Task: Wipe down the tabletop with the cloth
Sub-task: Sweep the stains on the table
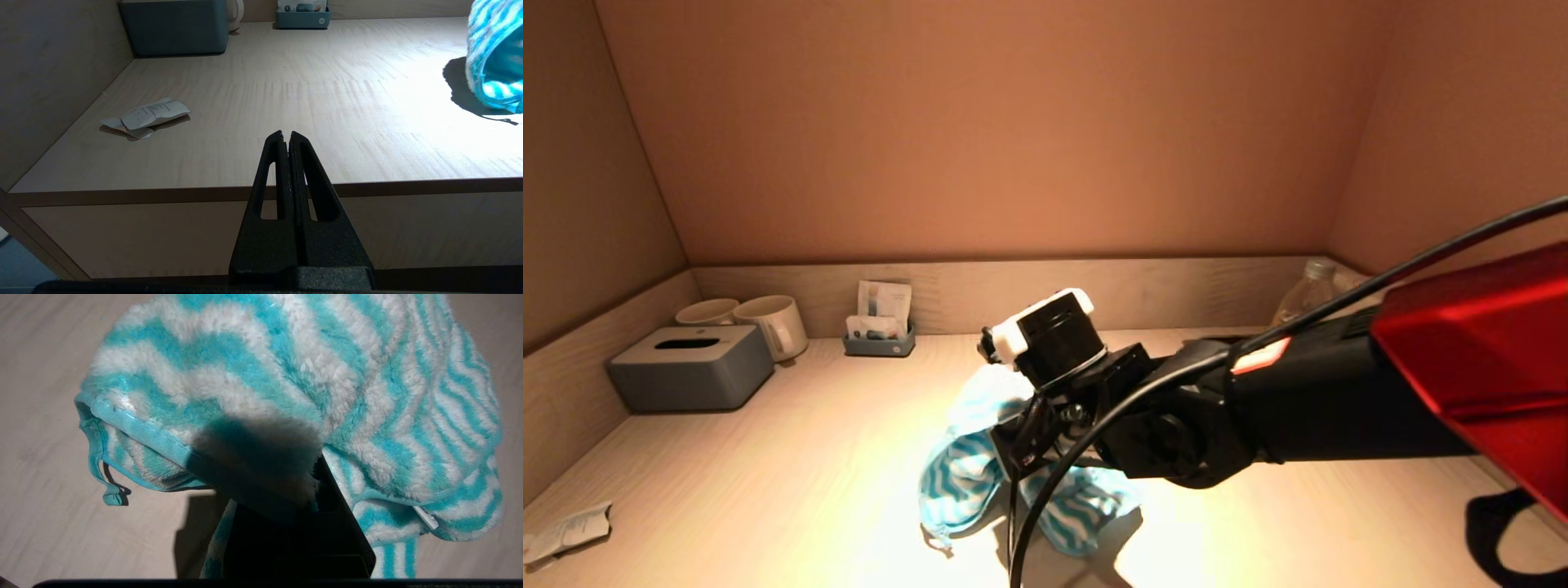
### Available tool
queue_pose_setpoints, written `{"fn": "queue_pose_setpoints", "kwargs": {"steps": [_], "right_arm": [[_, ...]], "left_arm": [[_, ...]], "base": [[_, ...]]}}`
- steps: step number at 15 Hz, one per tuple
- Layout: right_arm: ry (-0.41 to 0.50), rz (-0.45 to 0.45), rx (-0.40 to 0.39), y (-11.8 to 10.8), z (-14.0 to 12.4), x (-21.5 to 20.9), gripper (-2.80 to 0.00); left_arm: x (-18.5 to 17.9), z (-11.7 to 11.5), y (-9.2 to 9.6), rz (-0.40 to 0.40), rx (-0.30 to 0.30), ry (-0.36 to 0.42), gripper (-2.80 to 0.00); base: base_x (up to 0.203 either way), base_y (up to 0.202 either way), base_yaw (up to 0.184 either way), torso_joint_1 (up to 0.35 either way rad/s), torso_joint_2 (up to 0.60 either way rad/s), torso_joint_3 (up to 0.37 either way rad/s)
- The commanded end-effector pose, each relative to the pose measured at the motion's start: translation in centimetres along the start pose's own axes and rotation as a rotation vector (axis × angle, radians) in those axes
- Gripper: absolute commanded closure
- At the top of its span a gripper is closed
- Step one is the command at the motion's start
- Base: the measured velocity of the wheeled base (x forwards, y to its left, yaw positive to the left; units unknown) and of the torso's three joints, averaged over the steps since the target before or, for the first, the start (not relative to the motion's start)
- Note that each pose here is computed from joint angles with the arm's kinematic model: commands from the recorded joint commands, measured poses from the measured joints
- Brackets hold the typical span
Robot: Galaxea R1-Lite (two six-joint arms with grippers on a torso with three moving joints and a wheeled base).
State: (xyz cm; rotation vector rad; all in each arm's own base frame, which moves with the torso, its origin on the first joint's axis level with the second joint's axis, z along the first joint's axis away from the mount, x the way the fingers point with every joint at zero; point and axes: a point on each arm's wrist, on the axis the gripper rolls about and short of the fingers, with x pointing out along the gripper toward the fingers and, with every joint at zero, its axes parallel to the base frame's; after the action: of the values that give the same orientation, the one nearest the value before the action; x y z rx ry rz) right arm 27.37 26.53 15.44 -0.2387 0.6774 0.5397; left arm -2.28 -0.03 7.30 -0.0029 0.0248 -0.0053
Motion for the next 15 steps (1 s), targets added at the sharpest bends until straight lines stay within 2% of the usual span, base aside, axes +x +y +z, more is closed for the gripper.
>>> {"fn": "queue_pose_setpoints", "kwargs": {"steps": [1,6,9,12,15], "right_arm": [[0.052,-0.005,-0.008,0.3,-1.0,2.1,0.0],[0.17,0.011,-0.05,2.3,-4.1,5.9,0.0],[0.155,0.001,-0.009,2.6,-3.8,7.2,0.0],[0.144,-0.03,0.035,1.3,-3.2,7.5,0.0],[0.176,-0.145,0.132,-3.2,-3.9,7.9,0.0]], "left_arm": [[0.0,0.0,0.0,0.001,0.0,0.0,0.0],[0.0,0.0,0.0,0.001,0.0,0.0,0.0],[0.0,0.0,0.0,0.001,0.0,0.0,0.0],[0.0,0.0,0.0,0.001,0.0,0.0,0.0],[0.0,0.0,0.0,0.001,0.0,0.0,0.0]], "base": [[0.0,0.0,0.0,0.0,0.0,0.0],[0.0,0.0,0.0,0.0,0.0,0.0],[0.0,0.0,0.0,0.0,0.0,0.0],[0.0,0.0,0.0,0.0,0.0,0.0],[0.0,0.0,0.0,0.0,0.0,0.0]]}}
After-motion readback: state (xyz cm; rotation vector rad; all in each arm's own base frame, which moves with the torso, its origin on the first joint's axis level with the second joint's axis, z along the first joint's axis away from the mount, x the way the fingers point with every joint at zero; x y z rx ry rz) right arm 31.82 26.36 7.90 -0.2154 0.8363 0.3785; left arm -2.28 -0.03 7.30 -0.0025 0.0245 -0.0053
